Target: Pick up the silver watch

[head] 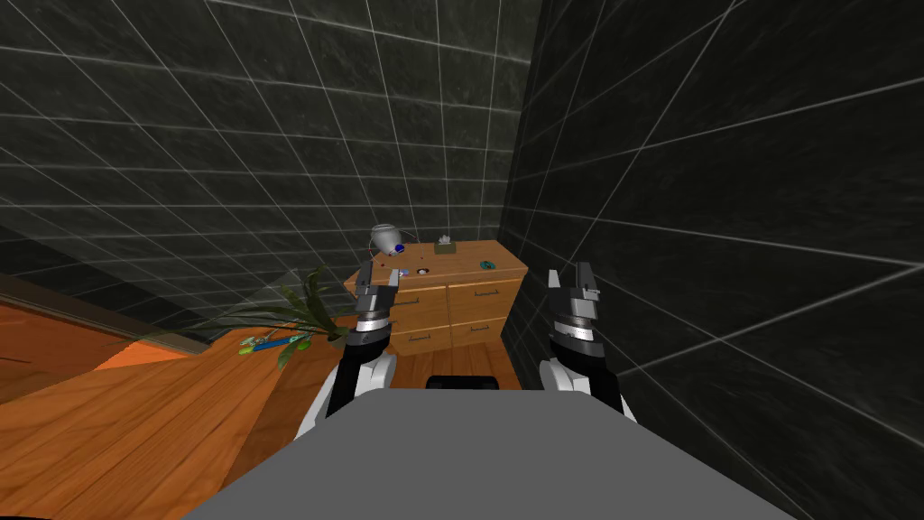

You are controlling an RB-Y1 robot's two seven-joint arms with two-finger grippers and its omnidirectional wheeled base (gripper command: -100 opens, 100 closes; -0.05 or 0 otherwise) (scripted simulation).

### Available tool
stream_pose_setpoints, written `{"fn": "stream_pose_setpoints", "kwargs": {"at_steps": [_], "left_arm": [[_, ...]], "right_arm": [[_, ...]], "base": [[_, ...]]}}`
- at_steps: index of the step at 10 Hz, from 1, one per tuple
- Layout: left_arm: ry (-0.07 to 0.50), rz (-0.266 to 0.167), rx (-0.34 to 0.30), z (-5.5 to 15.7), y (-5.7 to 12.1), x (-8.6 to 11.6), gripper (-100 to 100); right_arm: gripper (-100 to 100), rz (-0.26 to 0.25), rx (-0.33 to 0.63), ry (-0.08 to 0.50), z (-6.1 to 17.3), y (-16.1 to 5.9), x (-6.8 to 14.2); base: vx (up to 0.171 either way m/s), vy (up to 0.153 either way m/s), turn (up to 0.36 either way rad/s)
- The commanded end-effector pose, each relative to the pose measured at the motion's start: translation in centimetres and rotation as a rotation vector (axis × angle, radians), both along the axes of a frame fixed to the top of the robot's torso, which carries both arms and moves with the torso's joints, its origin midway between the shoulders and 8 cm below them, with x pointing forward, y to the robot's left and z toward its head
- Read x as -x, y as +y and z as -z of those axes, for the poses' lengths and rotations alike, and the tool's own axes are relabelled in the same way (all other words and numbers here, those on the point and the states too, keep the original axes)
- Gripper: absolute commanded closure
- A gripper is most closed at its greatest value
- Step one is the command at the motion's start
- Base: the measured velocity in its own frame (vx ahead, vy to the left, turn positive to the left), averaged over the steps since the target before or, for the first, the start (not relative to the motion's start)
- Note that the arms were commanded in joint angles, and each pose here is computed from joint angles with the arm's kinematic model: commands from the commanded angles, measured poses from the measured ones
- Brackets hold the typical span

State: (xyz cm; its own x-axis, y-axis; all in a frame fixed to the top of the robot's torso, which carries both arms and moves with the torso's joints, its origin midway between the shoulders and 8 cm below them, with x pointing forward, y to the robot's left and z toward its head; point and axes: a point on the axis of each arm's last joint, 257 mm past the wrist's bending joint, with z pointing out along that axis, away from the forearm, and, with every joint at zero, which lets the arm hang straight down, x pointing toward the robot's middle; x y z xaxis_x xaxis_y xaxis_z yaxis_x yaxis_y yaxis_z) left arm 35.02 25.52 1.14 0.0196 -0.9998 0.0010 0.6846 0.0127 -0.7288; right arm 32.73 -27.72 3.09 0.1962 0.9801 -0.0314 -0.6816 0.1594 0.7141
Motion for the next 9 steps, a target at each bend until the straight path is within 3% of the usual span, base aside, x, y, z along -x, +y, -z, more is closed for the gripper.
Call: {"fn": "stream_pose_setpoints", "kwargs": {"at_steps": [1,9], "left_arm": [[0.020,0.017,0.001,0.2,0.1,-0.5,-100],[0.151,0.099,0.061,1.1,1.0,-4.0,-100]], "right_arm": [[0,0.000,0.000,0.000,0.0,0.0,0.0],[0,0.000,0.000,0.000,0.0,0.0,0.0]], "base": [[0.001,-0.007,-0.068],[0.007,-0.003,-0.077]]}}
